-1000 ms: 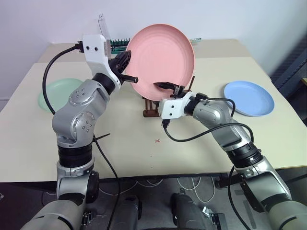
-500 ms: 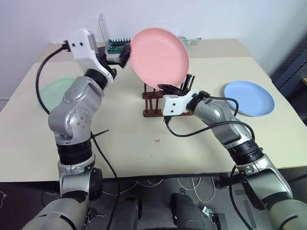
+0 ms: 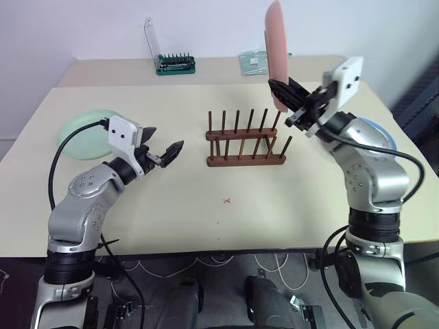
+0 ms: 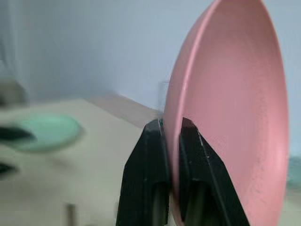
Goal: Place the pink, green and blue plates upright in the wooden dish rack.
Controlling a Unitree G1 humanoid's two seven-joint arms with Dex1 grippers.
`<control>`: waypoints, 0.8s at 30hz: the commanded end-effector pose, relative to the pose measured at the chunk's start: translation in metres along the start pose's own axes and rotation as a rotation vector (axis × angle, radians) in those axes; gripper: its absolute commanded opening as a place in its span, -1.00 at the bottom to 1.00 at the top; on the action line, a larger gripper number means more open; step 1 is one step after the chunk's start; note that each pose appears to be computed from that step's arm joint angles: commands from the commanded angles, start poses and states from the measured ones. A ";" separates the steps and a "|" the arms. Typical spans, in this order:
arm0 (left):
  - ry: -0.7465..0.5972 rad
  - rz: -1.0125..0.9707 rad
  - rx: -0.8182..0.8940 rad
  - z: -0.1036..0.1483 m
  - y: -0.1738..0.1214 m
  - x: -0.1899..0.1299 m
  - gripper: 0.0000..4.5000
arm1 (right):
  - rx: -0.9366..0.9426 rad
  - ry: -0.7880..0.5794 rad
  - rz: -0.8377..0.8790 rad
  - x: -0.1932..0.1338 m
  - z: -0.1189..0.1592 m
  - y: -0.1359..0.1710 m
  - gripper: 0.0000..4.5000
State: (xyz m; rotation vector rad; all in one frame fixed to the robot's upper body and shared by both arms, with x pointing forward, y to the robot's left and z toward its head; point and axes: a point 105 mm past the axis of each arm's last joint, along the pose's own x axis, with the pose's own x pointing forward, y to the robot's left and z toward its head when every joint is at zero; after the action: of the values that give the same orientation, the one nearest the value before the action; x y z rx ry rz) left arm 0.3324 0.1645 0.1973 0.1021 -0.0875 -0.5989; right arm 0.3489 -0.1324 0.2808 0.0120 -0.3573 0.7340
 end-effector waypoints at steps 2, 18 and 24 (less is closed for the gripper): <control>-0.035 -0.139 0.025 0.008 -0.024 -0.005 0.97 | 0.118 -0.018 0.041 -0.012 0.007 0.004 -1.00; 0.082 -0.320 0.022 -0.018 -0.060 -0.016 0.97 | 0.386 0.060 -0.085 -0.020 -0.017 -0.028 -1.00; 0.081 -0.328 0.015 -0.020 -0.065 -0.015 1.00 | 0.394 0.068 -0.097 -0.019 -0.021 -0.029 -0.06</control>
State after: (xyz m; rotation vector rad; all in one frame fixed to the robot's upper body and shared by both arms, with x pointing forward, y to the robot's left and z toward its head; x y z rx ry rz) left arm 0.2902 0.1256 0.1595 0.1299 0.0485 -0.9093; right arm 0.3652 -0.1645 0.2408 0.3936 -0.0811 0.6794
